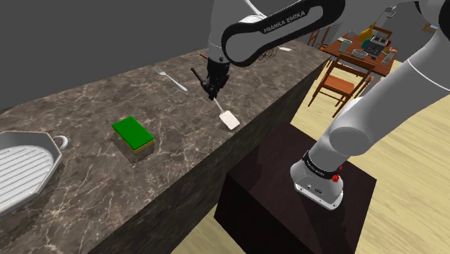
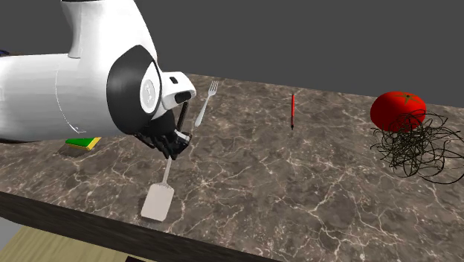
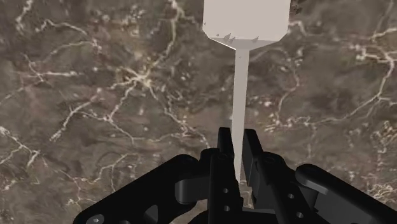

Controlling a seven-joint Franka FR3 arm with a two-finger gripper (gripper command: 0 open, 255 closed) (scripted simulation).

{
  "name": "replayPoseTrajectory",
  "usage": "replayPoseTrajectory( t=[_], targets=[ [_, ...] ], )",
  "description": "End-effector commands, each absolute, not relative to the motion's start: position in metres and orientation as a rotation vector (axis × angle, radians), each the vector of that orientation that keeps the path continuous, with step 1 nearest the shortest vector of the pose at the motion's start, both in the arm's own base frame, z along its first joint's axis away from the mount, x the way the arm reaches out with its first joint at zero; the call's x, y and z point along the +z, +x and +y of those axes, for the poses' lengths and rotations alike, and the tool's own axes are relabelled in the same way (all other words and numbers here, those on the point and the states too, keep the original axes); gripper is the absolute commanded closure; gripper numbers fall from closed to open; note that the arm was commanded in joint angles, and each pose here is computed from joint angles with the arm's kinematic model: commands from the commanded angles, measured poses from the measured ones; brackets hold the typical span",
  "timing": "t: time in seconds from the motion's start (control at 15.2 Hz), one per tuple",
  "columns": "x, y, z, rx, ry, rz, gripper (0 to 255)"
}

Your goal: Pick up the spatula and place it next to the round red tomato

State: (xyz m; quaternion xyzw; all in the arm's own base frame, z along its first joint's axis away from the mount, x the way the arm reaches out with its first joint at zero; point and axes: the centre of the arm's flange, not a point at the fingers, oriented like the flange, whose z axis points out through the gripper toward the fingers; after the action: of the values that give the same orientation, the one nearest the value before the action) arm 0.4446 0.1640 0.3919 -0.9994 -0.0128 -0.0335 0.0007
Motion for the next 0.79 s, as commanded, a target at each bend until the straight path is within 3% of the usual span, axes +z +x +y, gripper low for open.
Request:
replayPoseTrajectory(
  t=[0.0,0.73],
  targets=[
    [0.402,0.444,0.164,-0.104,-3.138,-0.040,255],
    [0.460,0.444,0.164,-0.104,-3.138,-0.040,255]
  ],
)
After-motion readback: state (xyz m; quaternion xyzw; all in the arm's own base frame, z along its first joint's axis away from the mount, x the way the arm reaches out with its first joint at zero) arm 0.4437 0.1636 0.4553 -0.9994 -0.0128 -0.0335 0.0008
